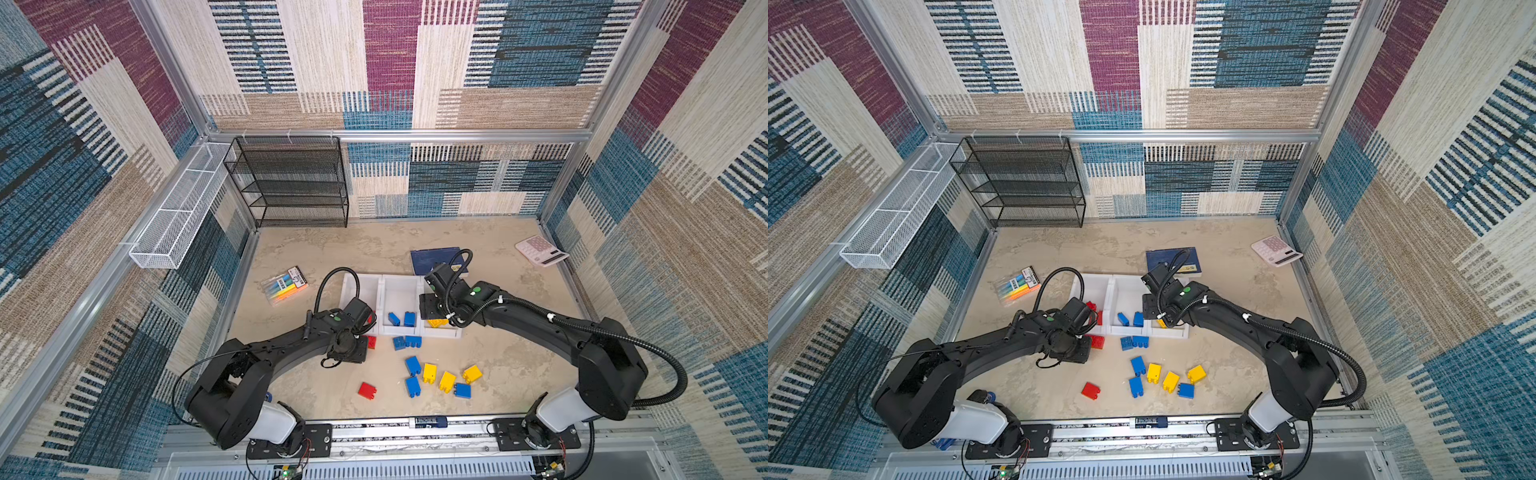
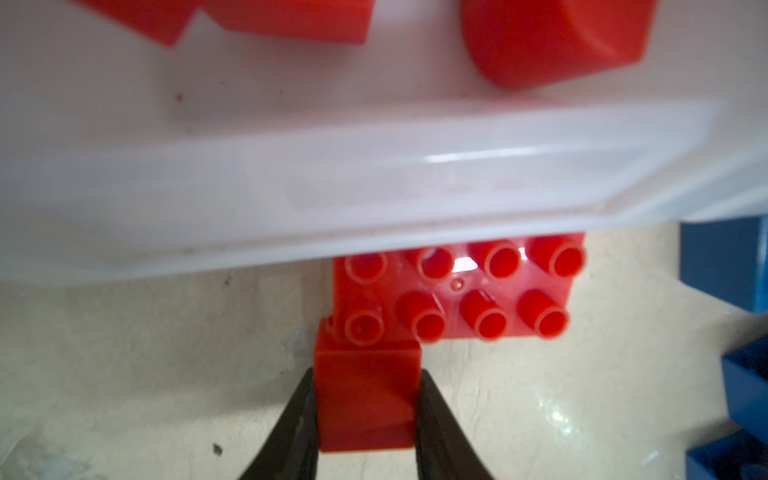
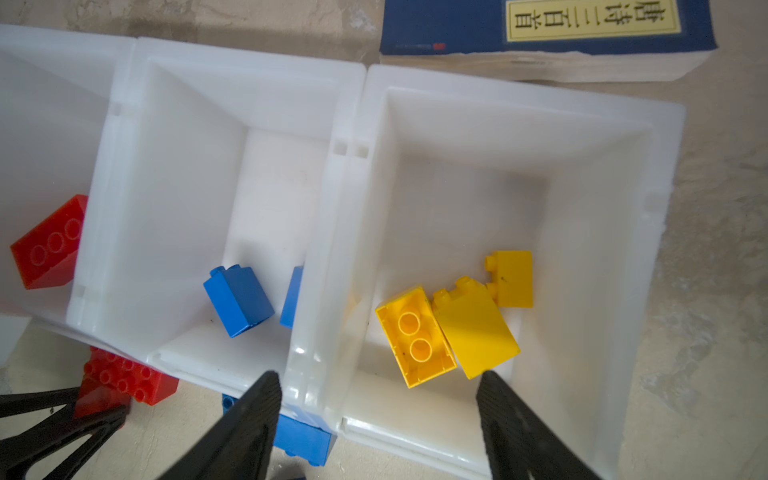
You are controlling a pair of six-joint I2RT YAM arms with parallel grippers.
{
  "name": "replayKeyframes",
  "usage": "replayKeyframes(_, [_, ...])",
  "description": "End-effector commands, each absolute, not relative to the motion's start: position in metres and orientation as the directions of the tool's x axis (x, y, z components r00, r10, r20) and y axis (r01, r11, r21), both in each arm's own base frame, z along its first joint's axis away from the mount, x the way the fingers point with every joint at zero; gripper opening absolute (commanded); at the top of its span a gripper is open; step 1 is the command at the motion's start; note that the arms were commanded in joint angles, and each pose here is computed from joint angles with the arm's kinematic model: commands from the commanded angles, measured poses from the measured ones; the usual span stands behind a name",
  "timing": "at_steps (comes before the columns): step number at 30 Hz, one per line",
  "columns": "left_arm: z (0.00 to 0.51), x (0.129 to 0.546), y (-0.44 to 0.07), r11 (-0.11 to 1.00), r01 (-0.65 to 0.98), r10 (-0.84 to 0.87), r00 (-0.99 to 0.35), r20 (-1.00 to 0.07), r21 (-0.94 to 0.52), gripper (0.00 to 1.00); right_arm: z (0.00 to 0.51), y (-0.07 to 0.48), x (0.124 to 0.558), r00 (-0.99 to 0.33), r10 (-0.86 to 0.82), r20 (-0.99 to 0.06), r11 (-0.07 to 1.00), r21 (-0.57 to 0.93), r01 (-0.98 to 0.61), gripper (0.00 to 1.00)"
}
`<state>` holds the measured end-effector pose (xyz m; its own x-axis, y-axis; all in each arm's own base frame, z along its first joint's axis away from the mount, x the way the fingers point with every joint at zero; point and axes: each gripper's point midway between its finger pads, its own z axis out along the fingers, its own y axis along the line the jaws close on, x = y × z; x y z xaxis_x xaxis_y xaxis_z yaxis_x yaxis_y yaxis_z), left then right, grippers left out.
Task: Sort the legos into containers by color
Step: 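Close the left gripper on a small red brick and lift it, then carry the small red brick over the red bin and release it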
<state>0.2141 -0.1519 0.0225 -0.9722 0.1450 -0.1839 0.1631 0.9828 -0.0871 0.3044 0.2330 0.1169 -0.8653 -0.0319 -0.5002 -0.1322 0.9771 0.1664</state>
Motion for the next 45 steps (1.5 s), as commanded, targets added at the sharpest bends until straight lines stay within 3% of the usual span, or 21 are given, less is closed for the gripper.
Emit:
replayKeyframes(1, [0.029,0.22,-0.154,0.979,0.185,0.163,-0.964,-0.211,-0.086,0.34,0.121,0.233,0.306,-0.856,0.0,-0.517,0.975,0.189,-0.114,0.77])
replayKeyframes(6, [0.077,0.235,-0.176,0.963,0.199,0.137,-0.943,-0.304,-0.183,0.33,0.121,0.227,0.302,-0.853,0.023,-0.521,0.977,0.193,-0.092,0.77])
replayKeyframes(12, [0.137,0.29,-0.194,0.95,0.239,0.124,-0.881,-0.457,-0.203,0.32,0.127,0.226,0.301,-0.845,0.023,-0.534,0.974,0.201,-0.101,0.77])
replayKeyframes(25, [0.119,0.375,-0.192,0.968,0.154,0.045,-0.885,-0.463,-0.2,0.33,0.132,0.227,0.297,-0.851,0.001,-0.525,0.97,0.206,-0.126,0.77])
replayKeyframes(31, [0.115,0.383,-0.19,0.975,0.136,0.04,-0.888,-0.459,-0.178,0.55,0.133,0.231,0.301,-0.853,-0.029,-0.521,0.971,0.187,-0.147,0.77])
replayKeyframes(45, [0.155,0.38,-0.182,0.964,0.133,0.005,-0.876,-0.483,-0.232,0.57,0.151,0.252,0.294,-0.875,-0.058,-0.48,0.953,0.234,-0.191,0.73])
